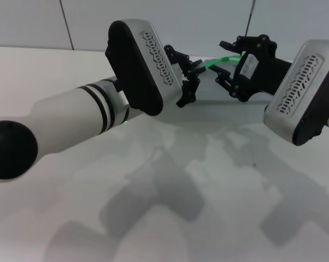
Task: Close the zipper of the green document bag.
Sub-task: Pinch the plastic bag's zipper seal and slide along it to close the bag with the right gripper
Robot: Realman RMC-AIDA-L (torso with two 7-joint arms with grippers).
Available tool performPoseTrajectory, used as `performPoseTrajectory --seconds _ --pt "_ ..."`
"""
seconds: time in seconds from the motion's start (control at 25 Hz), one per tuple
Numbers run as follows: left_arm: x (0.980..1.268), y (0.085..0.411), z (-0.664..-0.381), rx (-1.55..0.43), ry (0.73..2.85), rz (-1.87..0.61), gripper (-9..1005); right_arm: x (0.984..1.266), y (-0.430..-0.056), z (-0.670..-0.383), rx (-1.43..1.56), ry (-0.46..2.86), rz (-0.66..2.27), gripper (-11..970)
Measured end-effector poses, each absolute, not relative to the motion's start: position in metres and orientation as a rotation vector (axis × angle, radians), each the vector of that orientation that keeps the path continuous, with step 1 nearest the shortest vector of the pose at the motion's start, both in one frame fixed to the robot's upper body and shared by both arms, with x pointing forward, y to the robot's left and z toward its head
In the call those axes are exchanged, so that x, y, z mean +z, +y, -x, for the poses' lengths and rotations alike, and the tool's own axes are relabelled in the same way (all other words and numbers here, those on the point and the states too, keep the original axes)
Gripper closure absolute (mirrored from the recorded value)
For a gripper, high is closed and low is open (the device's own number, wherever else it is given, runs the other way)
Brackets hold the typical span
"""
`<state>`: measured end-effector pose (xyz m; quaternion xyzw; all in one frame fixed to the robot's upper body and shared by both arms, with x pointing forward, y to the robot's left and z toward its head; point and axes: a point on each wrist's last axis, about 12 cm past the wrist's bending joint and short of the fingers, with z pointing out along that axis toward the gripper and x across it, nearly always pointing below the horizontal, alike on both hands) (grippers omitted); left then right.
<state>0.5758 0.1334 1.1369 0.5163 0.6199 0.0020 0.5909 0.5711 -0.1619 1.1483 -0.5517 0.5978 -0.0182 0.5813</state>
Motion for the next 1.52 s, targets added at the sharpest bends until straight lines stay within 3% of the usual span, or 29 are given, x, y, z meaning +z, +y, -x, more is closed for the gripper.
performPoseTrajectory --seconds 0.72,1.52 --pt "1.136 0.133 -0.576 0.011 1.440 -1.209 943 1.145 -0.162 -0.576 -0.066 1.411 1.262 703" --pt "1.134 0.131 -0.575 0.008 1.442 -1.219 946 1.138 -0.161 -0.579 -0.060 1.426 1.291 726"
